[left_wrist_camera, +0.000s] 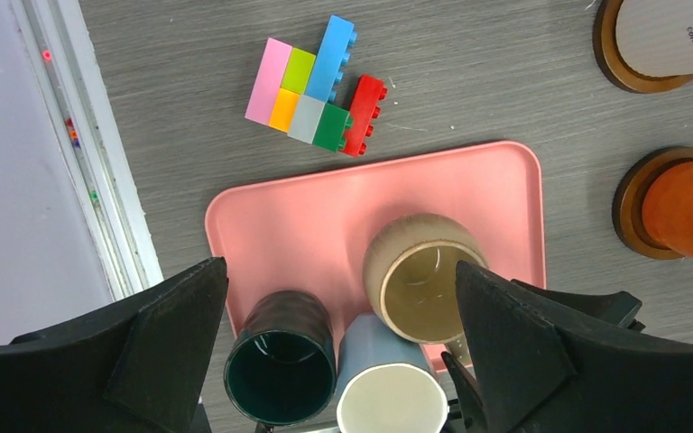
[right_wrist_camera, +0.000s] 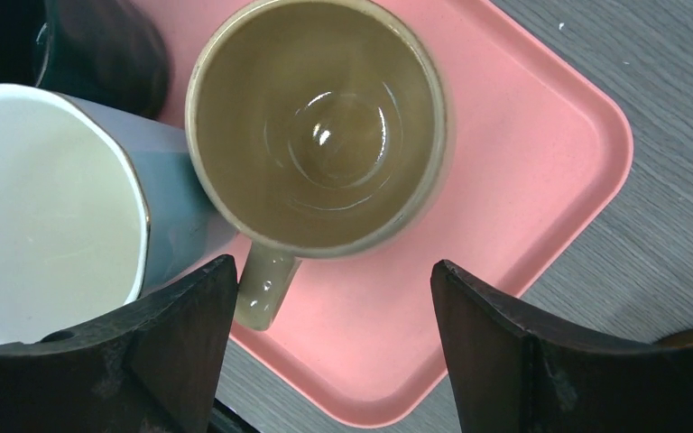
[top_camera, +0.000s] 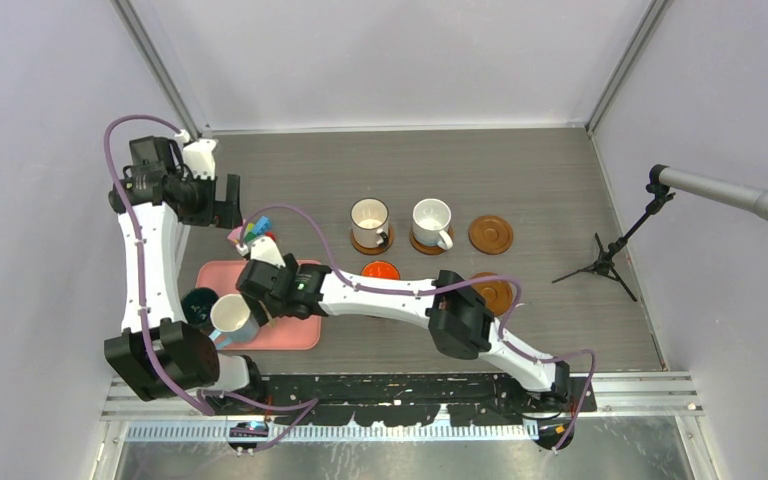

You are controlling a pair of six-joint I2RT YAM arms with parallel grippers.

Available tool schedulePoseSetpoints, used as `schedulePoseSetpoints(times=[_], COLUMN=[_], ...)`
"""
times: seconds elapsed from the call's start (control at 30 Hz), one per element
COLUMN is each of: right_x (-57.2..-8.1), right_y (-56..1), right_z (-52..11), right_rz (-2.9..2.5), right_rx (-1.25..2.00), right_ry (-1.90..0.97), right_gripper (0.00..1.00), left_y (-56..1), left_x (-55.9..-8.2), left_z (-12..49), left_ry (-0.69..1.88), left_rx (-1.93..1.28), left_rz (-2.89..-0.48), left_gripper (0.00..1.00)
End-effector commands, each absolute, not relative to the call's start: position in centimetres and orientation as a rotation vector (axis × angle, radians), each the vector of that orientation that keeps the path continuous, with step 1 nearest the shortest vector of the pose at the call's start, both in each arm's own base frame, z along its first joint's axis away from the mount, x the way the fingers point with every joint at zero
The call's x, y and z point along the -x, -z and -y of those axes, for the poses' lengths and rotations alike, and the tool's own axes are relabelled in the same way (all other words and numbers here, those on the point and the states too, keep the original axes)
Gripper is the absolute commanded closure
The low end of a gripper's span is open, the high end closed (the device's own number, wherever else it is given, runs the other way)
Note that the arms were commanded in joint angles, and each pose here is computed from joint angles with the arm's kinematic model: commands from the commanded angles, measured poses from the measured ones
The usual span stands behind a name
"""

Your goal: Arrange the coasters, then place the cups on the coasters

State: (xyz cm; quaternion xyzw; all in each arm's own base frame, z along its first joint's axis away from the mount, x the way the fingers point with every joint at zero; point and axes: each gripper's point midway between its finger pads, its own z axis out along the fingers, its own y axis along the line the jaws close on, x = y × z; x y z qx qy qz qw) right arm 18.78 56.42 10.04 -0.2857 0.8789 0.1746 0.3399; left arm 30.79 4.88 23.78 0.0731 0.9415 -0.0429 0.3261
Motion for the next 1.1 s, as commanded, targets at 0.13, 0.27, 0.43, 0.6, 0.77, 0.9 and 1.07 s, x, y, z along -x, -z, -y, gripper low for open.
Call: schedulePoseSetpoints(times=[0.13, 0.27, 0.43, 0.6, 0.77, 0.9, 1.07], right_x=[-20.7, -21.5, -21.0, -20.2, -20.7, -20.9, -21.5], right_y=[-10.9, -10.9, -10.5, -10.3, -9.5, -9.1, -9.0], right_z=[-54.9, -53.7, -54.1, -55.2, -55.2, -55.2, -55.4], right_rz=[-2.279, -2.267, -2.276, -2.239, -2.219, -2.207, -2.175], right_rx=[0.676, 0.713, 0.805, 0.935, 1.049, 1.125, 1.176], right_ry=[-0.414, -0.393, -0.458, -0.518, -0.536, -0.567, -0.575], right_gripper=[0.21, 0.27, 0.37, 0.43, 0.46, 0.48, 0.48], left_y=[-24.3, -24.3, -24.1, -24.3, -24.2, -24.2, -23.7], left_x=[-31.2, -31.4, -31.6, -31.7, -31.6, -31.7, -31.8], left_z=[-5.5, -5.4, -5.3, -5.3, -5.4, -5.5, -5.4], left_ry=[0.071, 0.084, 0.093, 0.091, 0.081, 0.079, 0.095], left_rx=[-0.204, -0.202, -0.202, -0.203, -0.215, -0.212, -0.214], left_rz=[-2.417, -2.413, -2.415, -2.411, -2.412, -2.410, -2.418], left_gripper=[0.00, 0.00, 0.00, 0.00, 0.00, 0.00, 0.00])
